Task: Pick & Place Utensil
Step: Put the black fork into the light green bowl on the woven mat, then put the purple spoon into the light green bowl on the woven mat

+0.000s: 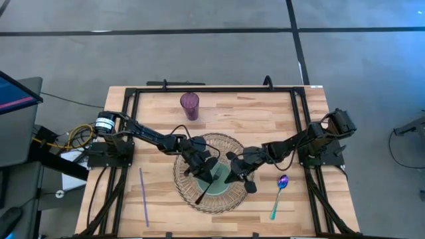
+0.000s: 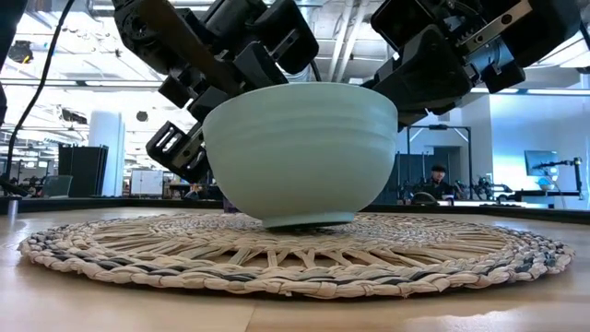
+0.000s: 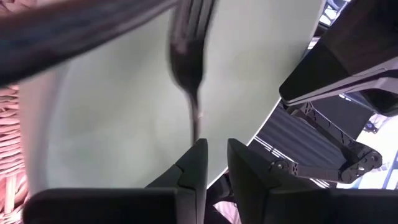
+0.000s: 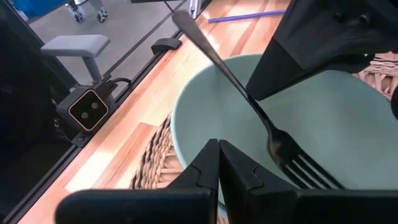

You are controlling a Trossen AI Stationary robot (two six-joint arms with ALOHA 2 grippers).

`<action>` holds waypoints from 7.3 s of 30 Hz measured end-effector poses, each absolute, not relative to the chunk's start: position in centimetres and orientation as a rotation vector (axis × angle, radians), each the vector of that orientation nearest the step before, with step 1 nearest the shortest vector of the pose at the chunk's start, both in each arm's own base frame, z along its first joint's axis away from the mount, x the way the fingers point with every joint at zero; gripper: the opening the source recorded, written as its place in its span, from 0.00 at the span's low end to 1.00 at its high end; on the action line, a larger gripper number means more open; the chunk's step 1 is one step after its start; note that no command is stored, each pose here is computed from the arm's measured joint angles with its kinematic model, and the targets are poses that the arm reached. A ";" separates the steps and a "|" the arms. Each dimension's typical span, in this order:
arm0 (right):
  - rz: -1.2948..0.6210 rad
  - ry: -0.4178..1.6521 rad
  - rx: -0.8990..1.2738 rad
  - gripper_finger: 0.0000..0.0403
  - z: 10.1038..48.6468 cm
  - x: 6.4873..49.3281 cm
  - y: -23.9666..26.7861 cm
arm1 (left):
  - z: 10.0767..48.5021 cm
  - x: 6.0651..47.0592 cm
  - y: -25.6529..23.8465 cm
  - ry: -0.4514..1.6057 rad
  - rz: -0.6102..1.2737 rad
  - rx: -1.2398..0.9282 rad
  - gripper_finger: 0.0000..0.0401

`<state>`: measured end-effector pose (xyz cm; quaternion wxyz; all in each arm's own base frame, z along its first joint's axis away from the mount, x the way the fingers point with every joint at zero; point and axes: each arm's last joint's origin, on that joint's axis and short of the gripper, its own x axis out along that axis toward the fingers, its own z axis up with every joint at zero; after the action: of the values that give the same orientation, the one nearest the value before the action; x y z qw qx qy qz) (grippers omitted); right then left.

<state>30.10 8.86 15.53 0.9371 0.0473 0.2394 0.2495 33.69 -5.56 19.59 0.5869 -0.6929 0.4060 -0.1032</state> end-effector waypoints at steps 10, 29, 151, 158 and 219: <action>0.475 0.492 0.107 0.00 15.5 30.1 8.8 | 19.6 33.7 -5.6 0.964 -0.206 -1.686 0.16; 0.474 0.534 0.107 0.00 15.1 29.9 8.8 | 23.2 32.9 -5.4 0.770 -0.362 -1.538 0.16; -0.606 1.264 1.091 0.01 17.6 19.3 16.1 | 33.3 25.1 3.6 0.037 -0.279 -0.009 0.16; -0.380 1.162 1.023 0.01 21.9 23.7 14.6 | 33.1 25.1 3.6 0.055 -0.279 -0.016 0.16; 0.250 1.408 1.400 0.03 16.1 39.1 4.5 | 30.9 25.0 3.6 0.111 -0.278 -0.035 0.16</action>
<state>39.11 4.48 16.09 0.5398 0.5891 0.5921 0.1050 24.99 3.56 30.95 0.9887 -0.0175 0.0555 -0.1384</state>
